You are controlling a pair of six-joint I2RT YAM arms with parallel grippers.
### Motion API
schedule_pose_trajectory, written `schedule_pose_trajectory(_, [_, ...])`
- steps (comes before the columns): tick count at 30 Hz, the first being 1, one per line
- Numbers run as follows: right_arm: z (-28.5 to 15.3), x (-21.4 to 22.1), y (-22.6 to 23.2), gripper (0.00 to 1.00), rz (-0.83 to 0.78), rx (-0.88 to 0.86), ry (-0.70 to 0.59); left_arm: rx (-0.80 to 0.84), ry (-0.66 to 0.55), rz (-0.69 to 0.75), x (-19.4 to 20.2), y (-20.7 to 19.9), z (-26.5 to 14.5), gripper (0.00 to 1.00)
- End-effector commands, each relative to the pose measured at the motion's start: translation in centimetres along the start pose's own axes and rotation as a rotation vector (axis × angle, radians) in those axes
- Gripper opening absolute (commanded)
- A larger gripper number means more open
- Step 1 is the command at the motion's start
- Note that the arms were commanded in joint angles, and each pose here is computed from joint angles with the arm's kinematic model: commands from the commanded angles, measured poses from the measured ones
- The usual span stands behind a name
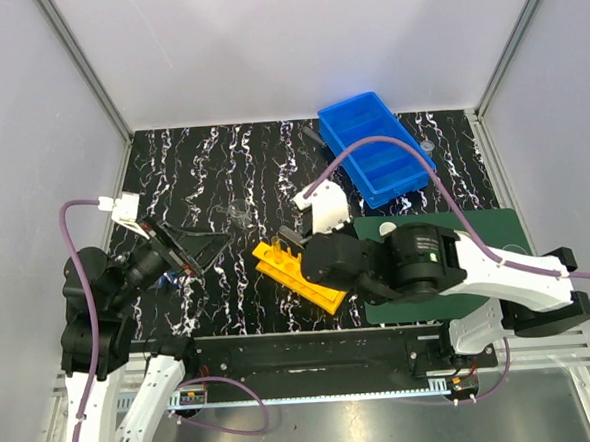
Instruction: Organize the chemistry lab equipment
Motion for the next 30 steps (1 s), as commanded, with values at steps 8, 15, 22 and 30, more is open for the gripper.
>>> schedule_pose_trajectory(8, [4.5,-1.5,-1.4,0.00,-0.058,0.059,0.140,0.023,0.041,0.022,1.6,0.4,-0.1,0.99])
schedule_pose_trajectory(15, [5.7,-3.0,-3.1,0.00,-0.080,0.089,0.216,0.038,0.068,0.028,2.3,0.6,0.1,0.99])
schedule_pose_trajectory(22, [5.7,-1.7,-3.8,0.00,-0.092,0.093,0.349,0.036,0.101,0.023,3.1,1.3,0.6,0.99])
schedule_pose_trajectory(30, [5.2,-0.2,-5.3,0.00,-0.104,0.175,0.431,0.016,0.125,0.034,3.8,2.2,0.9,0.99])
Point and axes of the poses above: each gripper's point midway between its finger pads, its own z axis out along the fingers, its own y axis along the line the jaws close on, x = y × z, the point moved 2 cm from there along -z, back along the fingers, and after that the axes turned 13 degrees about z, right-handed, at the moved point
